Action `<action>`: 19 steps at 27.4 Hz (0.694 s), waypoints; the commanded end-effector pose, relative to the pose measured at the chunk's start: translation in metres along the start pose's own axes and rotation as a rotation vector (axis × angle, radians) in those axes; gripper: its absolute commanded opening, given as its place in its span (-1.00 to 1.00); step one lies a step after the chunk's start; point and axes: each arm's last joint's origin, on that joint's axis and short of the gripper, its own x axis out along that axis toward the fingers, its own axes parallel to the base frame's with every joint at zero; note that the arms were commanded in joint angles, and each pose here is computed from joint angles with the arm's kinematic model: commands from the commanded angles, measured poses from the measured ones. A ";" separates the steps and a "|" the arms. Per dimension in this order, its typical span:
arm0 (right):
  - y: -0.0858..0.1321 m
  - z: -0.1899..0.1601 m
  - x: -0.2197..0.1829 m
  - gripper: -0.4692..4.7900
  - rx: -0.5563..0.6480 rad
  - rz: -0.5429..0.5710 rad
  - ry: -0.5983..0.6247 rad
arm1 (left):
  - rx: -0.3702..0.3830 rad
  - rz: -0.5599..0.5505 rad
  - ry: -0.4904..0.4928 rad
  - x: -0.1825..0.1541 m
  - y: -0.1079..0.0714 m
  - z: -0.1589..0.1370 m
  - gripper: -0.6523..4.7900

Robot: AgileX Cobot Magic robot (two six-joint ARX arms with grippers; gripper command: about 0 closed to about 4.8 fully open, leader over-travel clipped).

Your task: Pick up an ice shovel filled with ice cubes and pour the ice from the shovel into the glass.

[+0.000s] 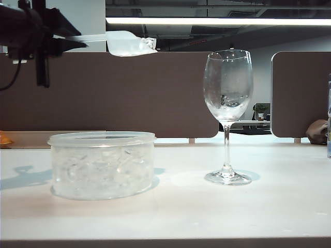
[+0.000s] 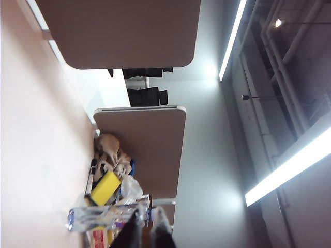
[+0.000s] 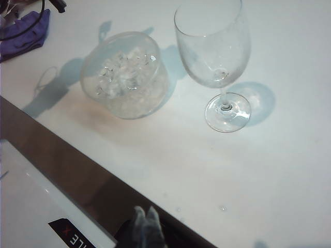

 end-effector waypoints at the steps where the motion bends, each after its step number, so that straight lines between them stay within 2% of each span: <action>1: 0.001 0.002 -0.001 -0.84 -0.016 0.002 -0.015 | 0.025 -0.032 0.002 0.007 -0.012 -0.004 -0.78; 9: 0.001 0.002 -0.001 -0.84 -0.016 0.002 -0.015 | 0.031 -0.062 0.006 0.018 -0.028 -0.012 -0.78; 19: 0.001 0.002 -0.001 -0.84 -0.016 0.001 -0.015 | 0.018 -0.049 0.012 0.023 -0.030 -0.023 -0.78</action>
